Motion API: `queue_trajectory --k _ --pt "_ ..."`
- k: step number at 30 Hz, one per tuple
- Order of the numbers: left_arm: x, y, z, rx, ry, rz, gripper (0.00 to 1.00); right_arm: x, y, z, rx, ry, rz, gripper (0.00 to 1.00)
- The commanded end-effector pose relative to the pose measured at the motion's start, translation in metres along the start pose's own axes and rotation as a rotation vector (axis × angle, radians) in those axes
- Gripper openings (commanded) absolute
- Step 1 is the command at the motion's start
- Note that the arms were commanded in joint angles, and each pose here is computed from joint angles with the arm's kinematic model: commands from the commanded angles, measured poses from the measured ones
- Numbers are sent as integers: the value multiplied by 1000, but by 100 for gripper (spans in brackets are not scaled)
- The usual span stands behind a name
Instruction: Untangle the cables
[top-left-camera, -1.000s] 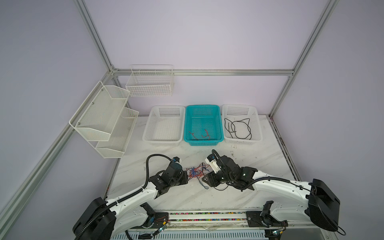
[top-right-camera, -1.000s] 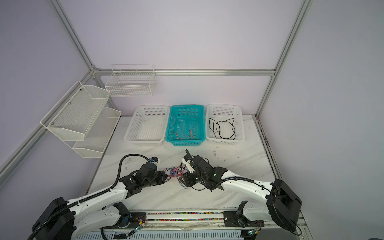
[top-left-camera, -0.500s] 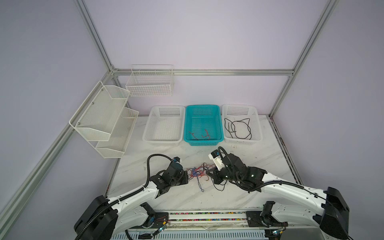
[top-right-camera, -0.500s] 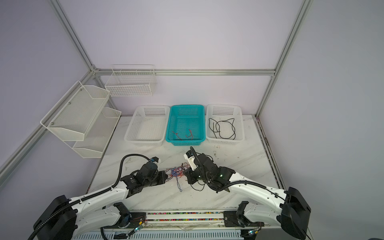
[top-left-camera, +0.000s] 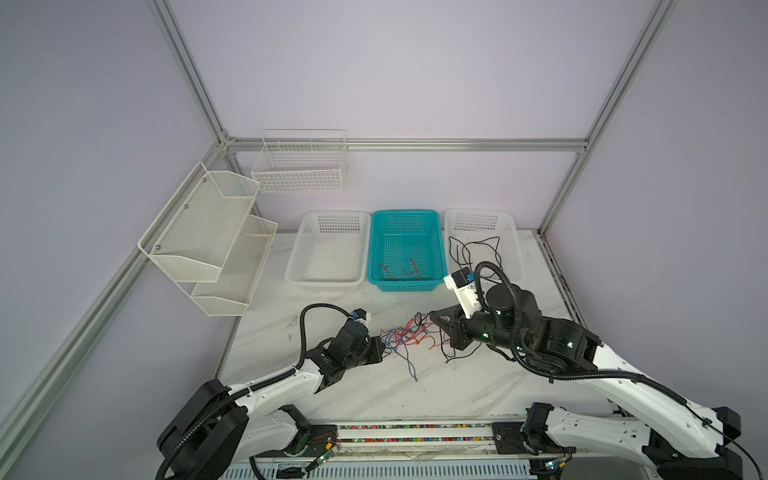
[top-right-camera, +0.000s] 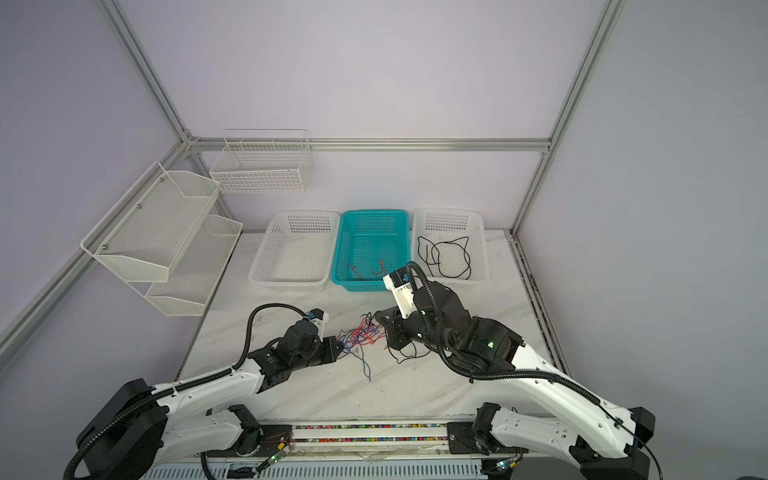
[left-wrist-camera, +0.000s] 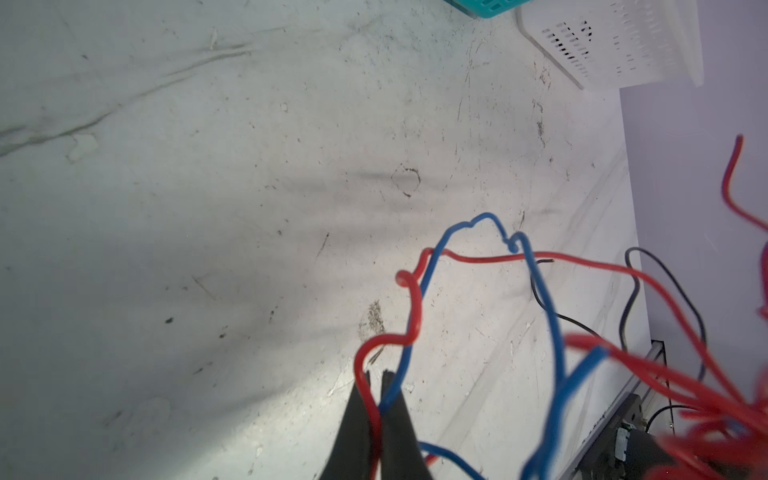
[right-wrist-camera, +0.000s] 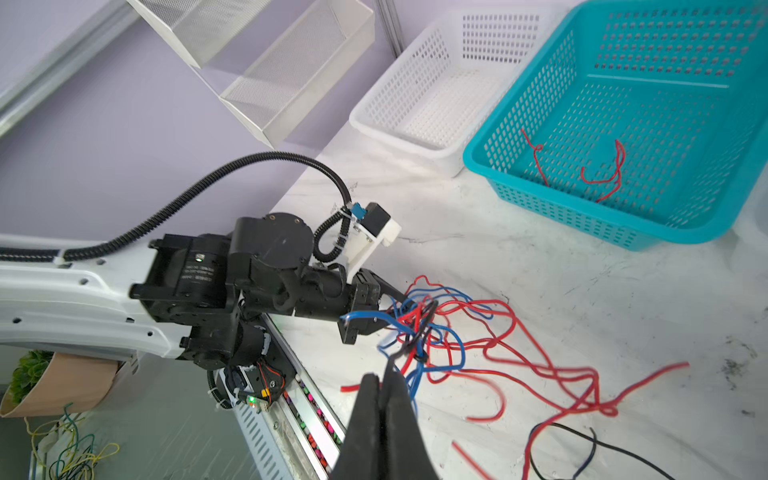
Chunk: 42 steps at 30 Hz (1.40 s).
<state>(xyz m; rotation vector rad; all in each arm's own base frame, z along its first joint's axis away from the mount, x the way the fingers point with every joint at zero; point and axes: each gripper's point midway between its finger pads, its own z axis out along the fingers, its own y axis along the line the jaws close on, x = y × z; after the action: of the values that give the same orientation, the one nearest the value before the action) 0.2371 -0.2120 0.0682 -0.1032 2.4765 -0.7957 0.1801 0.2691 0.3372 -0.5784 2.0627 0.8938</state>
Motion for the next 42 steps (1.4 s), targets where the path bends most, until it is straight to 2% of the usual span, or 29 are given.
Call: queue_trajectory --k 1,4,9,18,26,33,37,42 --pt "10 34 2 -150 47 -1 0 -70 23 -54 -49 -259 -28 0" --pt "13 40 4 -168 59 0 0 -82 23 -66 -36 -303 -32 0" --pt "15 45 4 -177 61 -4 0 -82 21 -67 -28 -306 -28 0" --pt "21 68 4 -234 76 -22 0 -124 15 -147 41 -521 7 0" --pt "25 74 8 -240 94 -32 0 -128 18 -160 22 -547 18 0" --pt "29 86 9 -274 110 -43 0 -138 8 -194 69 -648 48 0" --pt "31 81 11 -220 116 -67 0 -132 4 -180 86 -616 42 0" --pt "21 50 9 -78 102 -65 0 -93 10 -104 27 -409 -7 0"
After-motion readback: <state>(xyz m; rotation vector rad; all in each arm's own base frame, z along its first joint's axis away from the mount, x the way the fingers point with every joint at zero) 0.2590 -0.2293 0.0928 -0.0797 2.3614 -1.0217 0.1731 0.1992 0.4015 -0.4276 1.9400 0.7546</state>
